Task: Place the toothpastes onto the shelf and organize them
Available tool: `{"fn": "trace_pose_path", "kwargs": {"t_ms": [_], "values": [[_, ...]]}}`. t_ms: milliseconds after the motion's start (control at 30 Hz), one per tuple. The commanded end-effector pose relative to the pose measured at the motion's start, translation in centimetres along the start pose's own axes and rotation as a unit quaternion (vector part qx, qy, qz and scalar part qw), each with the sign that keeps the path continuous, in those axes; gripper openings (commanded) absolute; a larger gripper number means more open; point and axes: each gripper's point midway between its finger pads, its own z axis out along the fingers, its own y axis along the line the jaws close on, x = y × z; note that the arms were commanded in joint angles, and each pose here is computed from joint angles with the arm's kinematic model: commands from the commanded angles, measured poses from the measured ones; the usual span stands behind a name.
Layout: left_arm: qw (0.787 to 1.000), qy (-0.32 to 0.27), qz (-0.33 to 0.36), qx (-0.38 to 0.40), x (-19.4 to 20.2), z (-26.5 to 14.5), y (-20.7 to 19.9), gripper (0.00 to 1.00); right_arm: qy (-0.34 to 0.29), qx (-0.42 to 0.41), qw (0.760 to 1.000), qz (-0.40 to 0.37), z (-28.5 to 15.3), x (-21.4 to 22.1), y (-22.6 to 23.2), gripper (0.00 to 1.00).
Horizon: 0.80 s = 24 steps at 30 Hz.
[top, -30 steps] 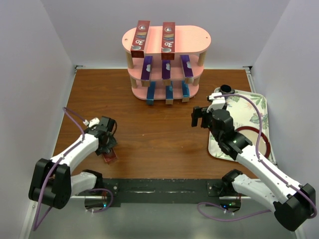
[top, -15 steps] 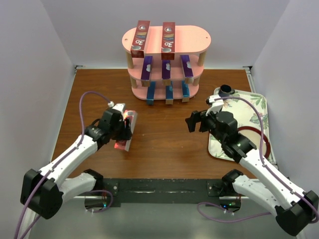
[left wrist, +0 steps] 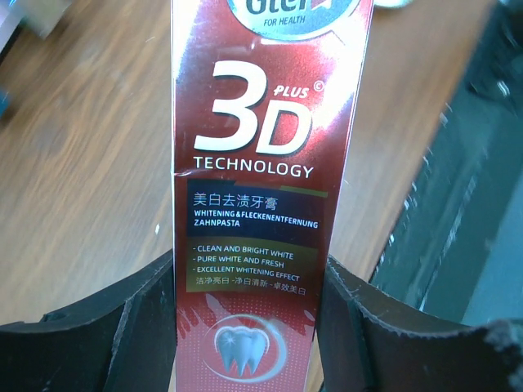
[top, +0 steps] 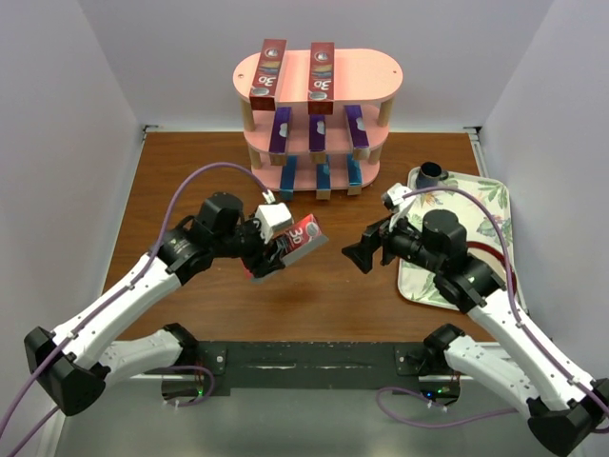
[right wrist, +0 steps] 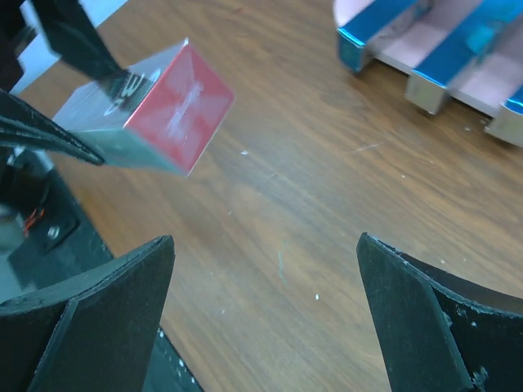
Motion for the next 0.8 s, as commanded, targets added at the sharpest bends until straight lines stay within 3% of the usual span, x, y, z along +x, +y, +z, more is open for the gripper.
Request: {"fn": "trace_pose_path", "kwargs": {"t_ms": [0,233,500,767], "values": [[0.988,-0.047,0.133,0.069,-2.8,-1.9,-2.8,0.08,-0.004,-0.078,0.996,-0.047,-1.9,-1.1,3.0,0.98],[0.975,-0.042,0.188,0.114,-2.4,-2.1,-4.5,0.08,-0.007,-0.187,0.978,-0.097,-2.8,-1.4,6.4,0.98],[0.972,-0.035,0.199,0.121,-2.2,-2.0,-4.8,0.08,-0.017,-0.263,0.953,-0.149,-2.3,-2.8,8.8,0.98],[0.972,-0.03,0.199,0.118,-2.0,-1.8,-4.6,0.07,0.022,-0.318,0.927,-0.198,-1.2,-2.2,11.4,0.98]]}}
